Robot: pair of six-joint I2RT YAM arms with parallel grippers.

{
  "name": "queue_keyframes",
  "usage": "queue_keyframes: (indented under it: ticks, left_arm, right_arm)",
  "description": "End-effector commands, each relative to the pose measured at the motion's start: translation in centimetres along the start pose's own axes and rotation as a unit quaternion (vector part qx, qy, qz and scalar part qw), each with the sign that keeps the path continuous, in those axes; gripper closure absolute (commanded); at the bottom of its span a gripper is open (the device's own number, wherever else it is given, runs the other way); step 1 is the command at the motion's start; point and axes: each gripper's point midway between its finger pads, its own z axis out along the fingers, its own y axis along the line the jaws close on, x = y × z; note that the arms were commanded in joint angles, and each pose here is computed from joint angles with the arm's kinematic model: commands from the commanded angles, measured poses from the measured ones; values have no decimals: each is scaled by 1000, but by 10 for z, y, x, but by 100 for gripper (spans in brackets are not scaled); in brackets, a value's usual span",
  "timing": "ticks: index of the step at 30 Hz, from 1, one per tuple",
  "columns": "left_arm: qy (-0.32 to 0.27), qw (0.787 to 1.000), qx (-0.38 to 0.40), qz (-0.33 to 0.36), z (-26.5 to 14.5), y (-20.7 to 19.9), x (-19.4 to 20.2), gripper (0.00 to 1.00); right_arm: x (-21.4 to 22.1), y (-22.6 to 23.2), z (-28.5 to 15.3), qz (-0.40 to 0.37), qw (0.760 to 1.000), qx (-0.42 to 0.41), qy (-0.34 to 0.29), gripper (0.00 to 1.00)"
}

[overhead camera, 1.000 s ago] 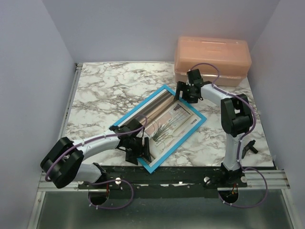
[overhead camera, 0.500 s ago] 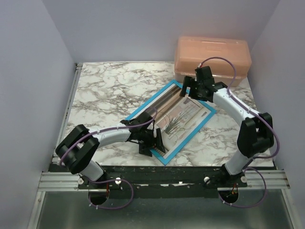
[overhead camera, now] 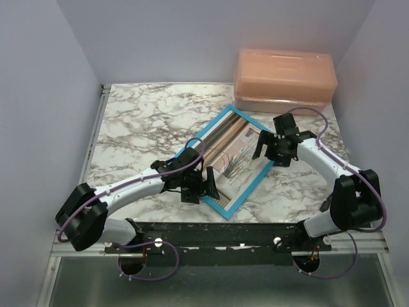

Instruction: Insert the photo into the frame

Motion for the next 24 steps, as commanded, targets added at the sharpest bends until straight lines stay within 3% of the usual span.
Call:
queue_keyframes:
  ticks: [1,6,10,16,24]
  left_arm:
    - [-85,991,-101,35,-34,28,-22,11]
    - [-173,968,-156,89,-79,21,-58,11]
    - [-217,959,-139,120,-105,-5,-77,10]
    - [-233,960,-105,111,-119,-21,-90,10]
    - [-224,973,-44,45,-123,7,-108,10]
  right_arm:
    - [62,-20,6,27,996,12,86,7]
    - [90,-29,24,51,991,21,122,32]
    - [95,-26,36,58,991,22,120,35]
    - [93,-27,54,35,992,39,119,49]
    - [88,-38,68,-36,989,66,124,87]
